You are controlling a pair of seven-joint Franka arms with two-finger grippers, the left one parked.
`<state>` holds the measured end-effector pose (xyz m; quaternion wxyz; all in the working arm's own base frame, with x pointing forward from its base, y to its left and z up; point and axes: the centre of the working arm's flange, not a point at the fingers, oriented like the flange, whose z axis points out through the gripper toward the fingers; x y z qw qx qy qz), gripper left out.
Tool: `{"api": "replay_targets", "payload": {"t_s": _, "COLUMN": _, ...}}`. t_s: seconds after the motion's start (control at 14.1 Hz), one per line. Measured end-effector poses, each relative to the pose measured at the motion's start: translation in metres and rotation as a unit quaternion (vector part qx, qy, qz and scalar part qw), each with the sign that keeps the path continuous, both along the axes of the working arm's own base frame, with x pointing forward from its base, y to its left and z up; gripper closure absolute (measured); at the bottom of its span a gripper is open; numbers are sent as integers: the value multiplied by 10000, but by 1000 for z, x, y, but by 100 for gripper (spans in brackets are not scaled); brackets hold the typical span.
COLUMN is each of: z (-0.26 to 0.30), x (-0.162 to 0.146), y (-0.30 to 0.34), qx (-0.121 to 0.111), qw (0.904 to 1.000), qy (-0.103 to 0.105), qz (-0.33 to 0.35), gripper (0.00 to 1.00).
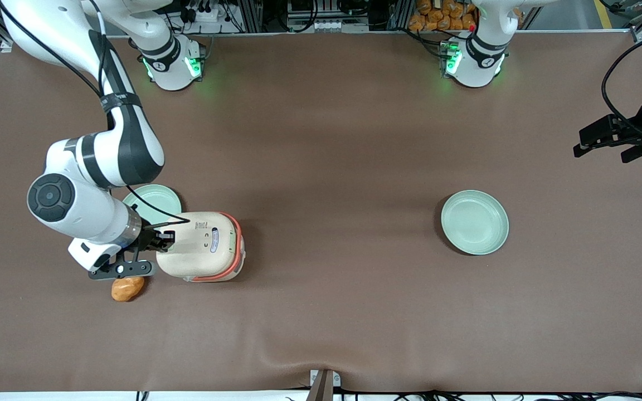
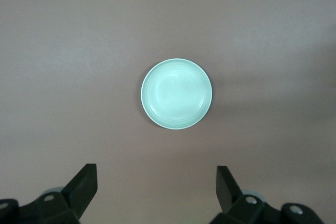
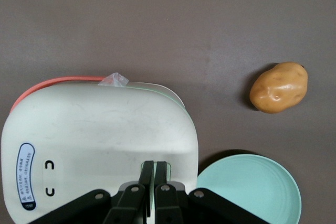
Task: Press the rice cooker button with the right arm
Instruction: 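Push the closed right gripper against the lid release button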
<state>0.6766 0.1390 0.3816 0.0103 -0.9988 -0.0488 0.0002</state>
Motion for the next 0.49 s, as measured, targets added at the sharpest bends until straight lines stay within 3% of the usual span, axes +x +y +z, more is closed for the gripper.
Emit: {"api": "replay_targets", "payload": {"t_s": 0.49, "z": -10, "x": -4, "y": -1, "qx": -21, "qw": 9999, "qy": 115, "qz": -4, "gripper": 92}}
